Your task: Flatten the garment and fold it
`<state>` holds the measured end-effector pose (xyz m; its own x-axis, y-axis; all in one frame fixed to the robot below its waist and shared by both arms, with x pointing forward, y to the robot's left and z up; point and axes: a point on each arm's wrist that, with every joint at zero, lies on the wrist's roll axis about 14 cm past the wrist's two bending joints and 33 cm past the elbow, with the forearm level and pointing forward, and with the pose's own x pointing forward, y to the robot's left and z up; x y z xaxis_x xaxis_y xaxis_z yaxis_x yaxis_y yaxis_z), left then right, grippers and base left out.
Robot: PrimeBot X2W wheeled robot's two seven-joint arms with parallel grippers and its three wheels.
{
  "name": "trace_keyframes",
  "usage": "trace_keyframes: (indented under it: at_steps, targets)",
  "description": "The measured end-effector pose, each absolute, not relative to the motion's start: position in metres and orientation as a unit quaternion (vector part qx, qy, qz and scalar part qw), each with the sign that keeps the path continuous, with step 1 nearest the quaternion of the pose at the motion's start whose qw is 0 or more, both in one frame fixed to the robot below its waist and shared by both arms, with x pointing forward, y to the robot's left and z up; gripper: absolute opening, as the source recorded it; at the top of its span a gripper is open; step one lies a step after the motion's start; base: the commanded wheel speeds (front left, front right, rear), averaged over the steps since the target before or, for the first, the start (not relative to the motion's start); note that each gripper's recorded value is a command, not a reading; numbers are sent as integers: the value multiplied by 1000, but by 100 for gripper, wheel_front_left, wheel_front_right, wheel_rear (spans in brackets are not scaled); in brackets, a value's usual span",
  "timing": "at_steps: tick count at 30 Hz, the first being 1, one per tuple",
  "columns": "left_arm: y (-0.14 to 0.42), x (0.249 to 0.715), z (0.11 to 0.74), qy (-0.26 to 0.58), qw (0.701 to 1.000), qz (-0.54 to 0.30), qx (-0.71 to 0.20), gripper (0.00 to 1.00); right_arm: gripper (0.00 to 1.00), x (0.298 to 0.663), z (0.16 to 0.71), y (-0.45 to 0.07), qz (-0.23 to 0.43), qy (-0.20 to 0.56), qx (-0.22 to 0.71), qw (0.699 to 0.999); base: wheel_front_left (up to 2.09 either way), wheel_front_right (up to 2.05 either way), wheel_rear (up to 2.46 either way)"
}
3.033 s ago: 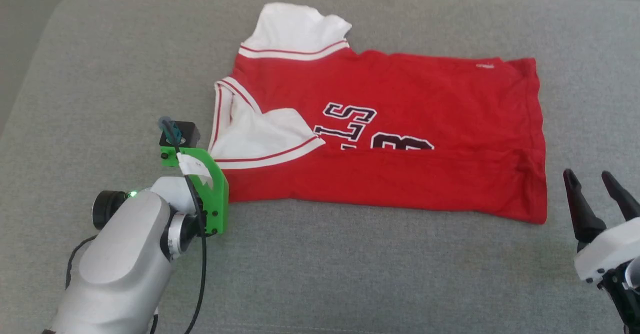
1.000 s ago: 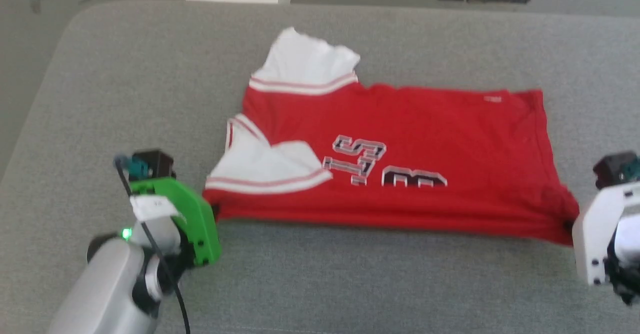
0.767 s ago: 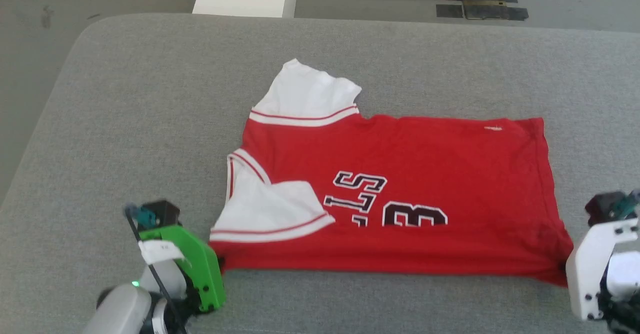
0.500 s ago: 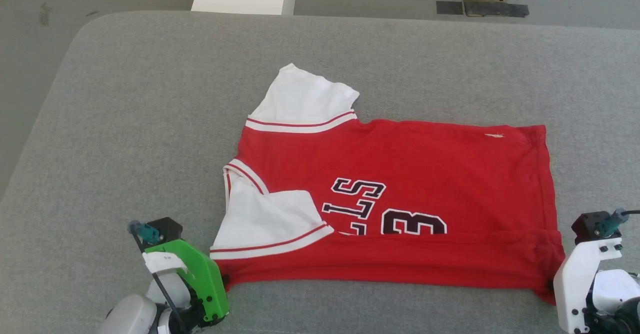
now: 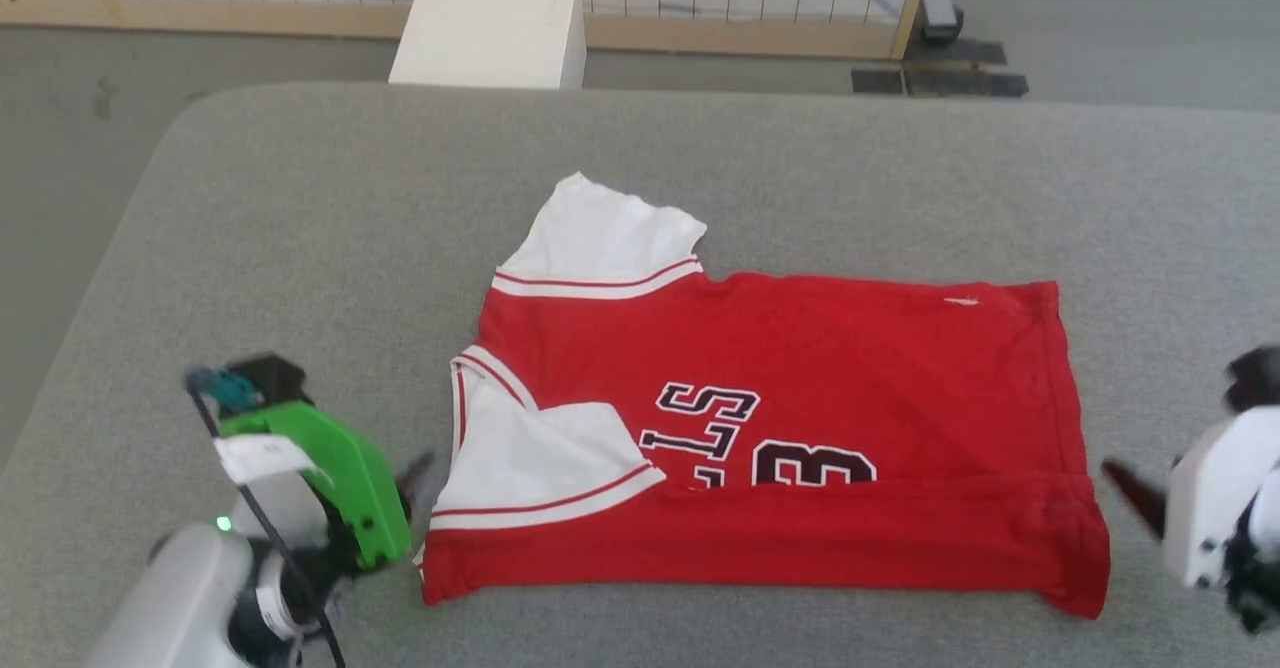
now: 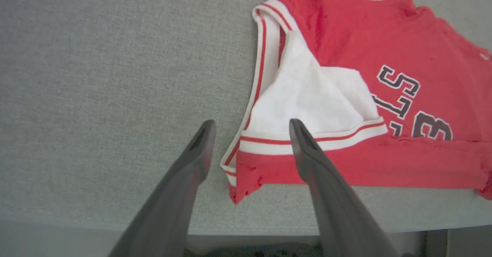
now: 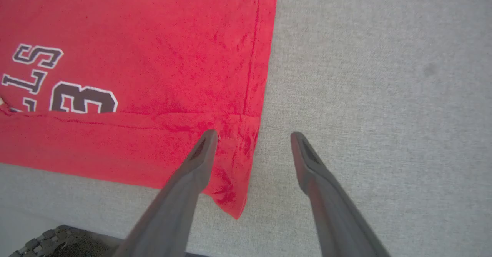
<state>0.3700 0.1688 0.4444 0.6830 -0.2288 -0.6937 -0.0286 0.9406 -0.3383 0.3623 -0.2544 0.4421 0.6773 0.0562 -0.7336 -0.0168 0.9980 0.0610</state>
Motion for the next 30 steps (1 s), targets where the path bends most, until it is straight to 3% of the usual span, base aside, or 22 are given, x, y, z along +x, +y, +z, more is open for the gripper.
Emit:
trace_keyframes:
  at_steps: [3,7,15,21,30]
  targets:
    - [168,388,478,332,927,-65,-160,100,100,377,475,-266,5,341,35,939,0,0,0]
    - [174,423,542,172,972,-64,-147,100,100,398,520,-283,-23,239,36,970,0,0,0]
    - [187,446,582,-21,992,-37,-118,100,100,421,557,-283,-33,98,27,994,0,0,0]
    - [186,455,568,-58,993,-34,-98,100,100,432,553,-282,-28,56,13,998,0,0,0]
    - [165,501,537,-34,994,-67,-81,100,100,463,528,-282,-18,66,-7,998,0,0,0]
